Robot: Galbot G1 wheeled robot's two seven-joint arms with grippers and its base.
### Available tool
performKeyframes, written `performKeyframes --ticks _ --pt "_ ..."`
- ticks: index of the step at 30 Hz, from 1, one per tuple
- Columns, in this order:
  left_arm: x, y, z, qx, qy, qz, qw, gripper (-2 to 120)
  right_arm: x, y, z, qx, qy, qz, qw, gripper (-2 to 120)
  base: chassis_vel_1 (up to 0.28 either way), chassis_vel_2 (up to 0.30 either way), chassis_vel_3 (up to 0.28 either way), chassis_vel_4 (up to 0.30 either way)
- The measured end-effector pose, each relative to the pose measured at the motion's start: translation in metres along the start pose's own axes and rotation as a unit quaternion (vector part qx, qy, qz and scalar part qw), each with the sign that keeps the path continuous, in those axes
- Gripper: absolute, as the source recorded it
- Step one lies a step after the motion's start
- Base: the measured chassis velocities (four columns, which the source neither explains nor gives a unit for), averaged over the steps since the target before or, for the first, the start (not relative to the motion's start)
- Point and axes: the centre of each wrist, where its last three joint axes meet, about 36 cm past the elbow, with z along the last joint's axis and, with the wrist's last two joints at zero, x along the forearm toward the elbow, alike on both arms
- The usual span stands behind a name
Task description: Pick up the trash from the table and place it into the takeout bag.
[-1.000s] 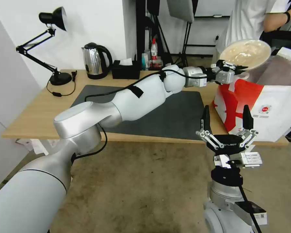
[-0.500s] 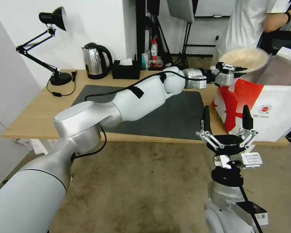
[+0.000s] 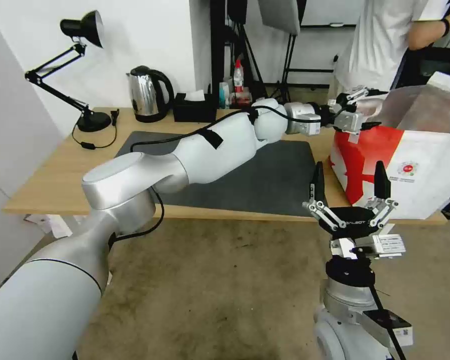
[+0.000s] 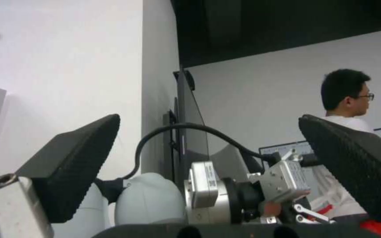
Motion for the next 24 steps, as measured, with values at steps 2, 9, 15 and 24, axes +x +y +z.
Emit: performKeyframes --ticks 2,9,15,24 --pt "0.000 0.002 -0.001 -0.001 -0.003 -0.003 1.0000 93 0.000 0.000 0.000 0.000 0.000 -0.001 1.000 100 0.000 0.000 0.000 0.000" --pt "0.000 0.007 -0.004 0.000 -0.007 -0.012 0.9999 100 -0.002 -0.002 0.000 0.004 -0.002 -0.003 1.000 100 0.000 0.000 0.000 0.000" --pt "0.002 0.018 -0.007 0.023 -0.018 -0.048 0.9984 100 -0.005 -0.009 0.002 0.015 -0.004 -0.004 1.000 100 0.000 0.000 0.000 0.000" --pt "0.019 0.048 -0.008 0.075 -0.030 -0.169 0.9823 100 -0.009 -0.021 0.003 0.029 -0.002 -0.005 1.000 100 0.000 0.000 0.000 0.000"
